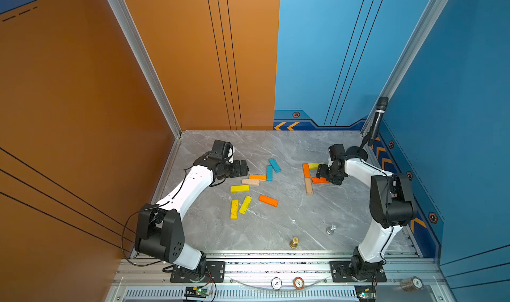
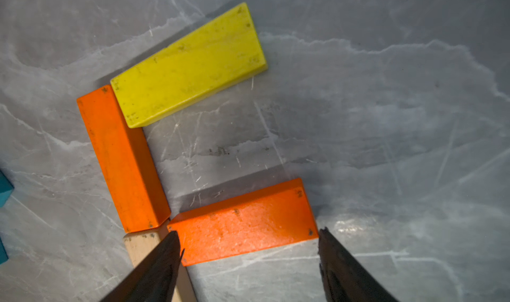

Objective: Assemble the number 6 with building blocks
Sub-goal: Assemble the building block at the center of the board.

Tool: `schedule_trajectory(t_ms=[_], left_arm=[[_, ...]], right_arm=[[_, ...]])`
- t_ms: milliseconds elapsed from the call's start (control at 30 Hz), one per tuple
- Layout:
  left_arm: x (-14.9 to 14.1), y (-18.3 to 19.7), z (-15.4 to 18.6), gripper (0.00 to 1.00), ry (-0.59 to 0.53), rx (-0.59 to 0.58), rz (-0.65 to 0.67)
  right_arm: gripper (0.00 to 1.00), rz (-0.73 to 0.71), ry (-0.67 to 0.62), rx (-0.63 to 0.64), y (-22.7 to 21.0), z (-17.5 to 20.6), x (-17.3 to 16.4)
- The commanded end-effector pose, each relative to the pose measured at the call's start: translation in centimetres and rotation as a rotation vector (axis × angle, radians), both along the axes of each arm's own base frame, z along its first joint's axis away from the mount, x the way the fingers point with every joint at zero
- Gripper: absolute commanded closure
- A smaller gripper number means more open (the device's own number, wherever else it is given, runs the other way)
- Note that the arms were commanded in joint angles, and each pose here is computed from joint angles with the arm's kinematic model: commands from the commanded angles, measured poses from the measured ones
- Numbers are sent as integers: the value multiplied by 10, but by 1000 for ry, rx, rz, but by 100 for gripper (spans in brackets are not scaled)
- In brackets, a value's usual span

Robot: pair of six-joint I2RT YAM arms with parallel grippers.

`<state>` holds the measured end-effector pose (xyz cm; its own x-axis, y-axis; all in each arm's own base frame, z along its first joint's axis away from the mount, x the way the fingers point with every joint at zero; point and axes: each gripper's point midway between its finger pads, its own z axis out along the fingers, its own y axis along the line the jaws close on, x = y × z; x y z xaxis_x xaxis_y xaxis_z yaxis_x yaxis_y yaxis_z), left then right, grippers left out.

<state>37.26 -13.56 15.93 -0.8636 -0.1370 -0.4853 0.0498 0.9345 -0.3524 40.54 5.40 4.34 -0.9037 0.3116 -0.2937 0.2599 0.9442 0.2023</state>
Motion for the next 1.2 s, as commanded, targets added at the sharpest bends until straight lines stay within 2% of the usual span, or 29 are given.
schedule_trajectory(t_ms=[0, 533, 933, 1167], left_arm=[[-2, -2, 14, 3, -23, -2, -24], [-3, -3, 16, 3, -30, 0, -26], [-2, -7, 10, 3, -12, -2, -36], [-2, -8, 8, 3, -7, -2, -38]], right_arm=[[22, 25, 5, -54, -6, 6, -8], [19, 125, 52, -155, -7, -1, -19], [19, 205, 67, -120, 1, -12, -20], [20, 197, 77, -87, 7, -19, -20]])
